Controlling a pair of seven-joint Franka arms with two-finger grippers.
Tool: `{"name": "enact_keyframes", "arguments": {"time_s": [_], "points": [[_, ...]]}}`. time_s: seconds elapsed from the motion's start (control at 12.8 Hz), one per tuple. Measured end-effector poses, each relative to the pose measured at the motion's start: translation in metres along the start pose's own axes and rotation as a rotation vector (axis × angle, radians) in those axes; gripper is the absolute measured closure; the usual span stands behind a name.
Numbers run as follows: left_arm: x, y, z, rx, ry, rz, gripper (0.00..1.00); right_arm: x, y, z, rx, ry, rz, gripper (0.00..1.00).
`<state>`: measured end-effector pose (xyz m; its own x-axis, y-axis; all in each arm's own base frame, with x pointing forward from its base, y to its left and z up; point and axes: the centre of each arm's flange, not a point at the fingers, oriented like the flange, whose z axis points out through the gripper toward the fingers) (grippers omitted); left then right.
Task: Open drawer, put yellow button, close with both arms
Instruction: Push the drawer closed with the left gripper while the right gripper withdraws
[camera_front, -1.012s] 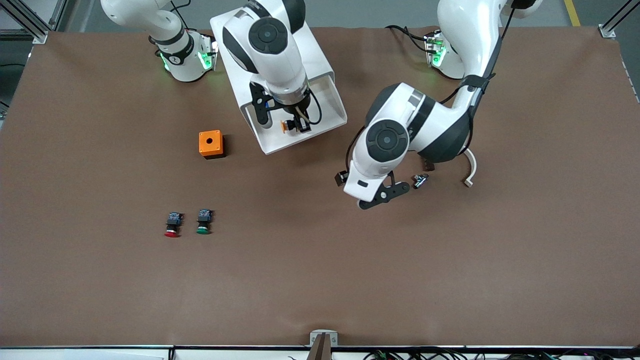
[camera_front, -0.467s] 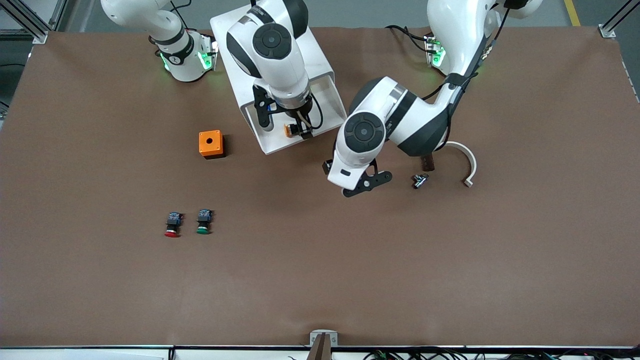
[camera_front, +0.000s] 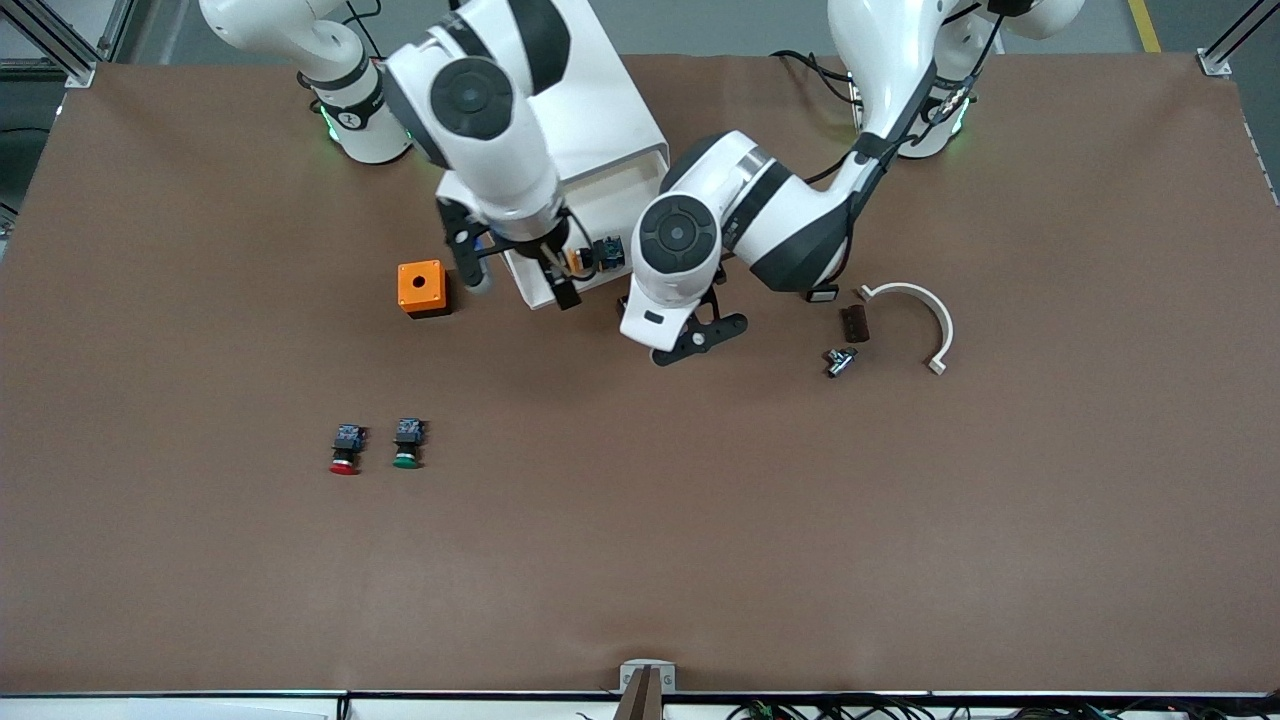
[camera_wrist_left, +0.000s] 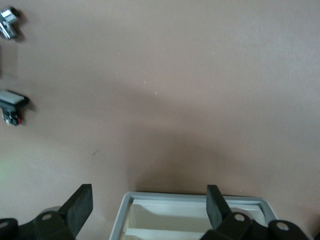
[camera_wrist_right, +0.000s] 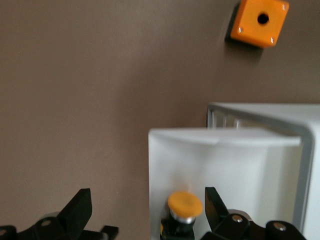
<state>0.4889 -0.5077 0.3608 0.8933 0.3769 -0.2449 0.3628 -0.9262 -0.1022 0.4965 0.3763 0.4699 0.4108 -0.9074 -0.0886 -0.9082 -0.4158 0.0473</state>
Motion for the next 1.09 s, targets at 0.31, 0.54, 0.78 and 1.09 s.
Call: {"name": "enact_keyframes", "arguments": {"time_s": [0.31,0.54,0.78,1.09], "points": [[-0.047,0.022,0.017,0.000,-0.022,0.014,0.00,0.101,-0.003,-0.047,-0.011,-0.011,-0.157,0.00],[-0.085,0.033,0.026,0.013,-0.024,0.017,0.00,0.170,0.003,-0.068,0.003,-0.018,-0.303,0.00],[-0.125,0.043,0.035,0.022,-0.045,0.012,0.00,0.248,0.019,-0.080,0.012,-0.024,-0.449,0.00],[-0.150,0.048,0.045,0.033,-0.073,-0.019,0.00,0.332,0.051,-0.100,0.035,-0.023,-0.634,0.00]]}}
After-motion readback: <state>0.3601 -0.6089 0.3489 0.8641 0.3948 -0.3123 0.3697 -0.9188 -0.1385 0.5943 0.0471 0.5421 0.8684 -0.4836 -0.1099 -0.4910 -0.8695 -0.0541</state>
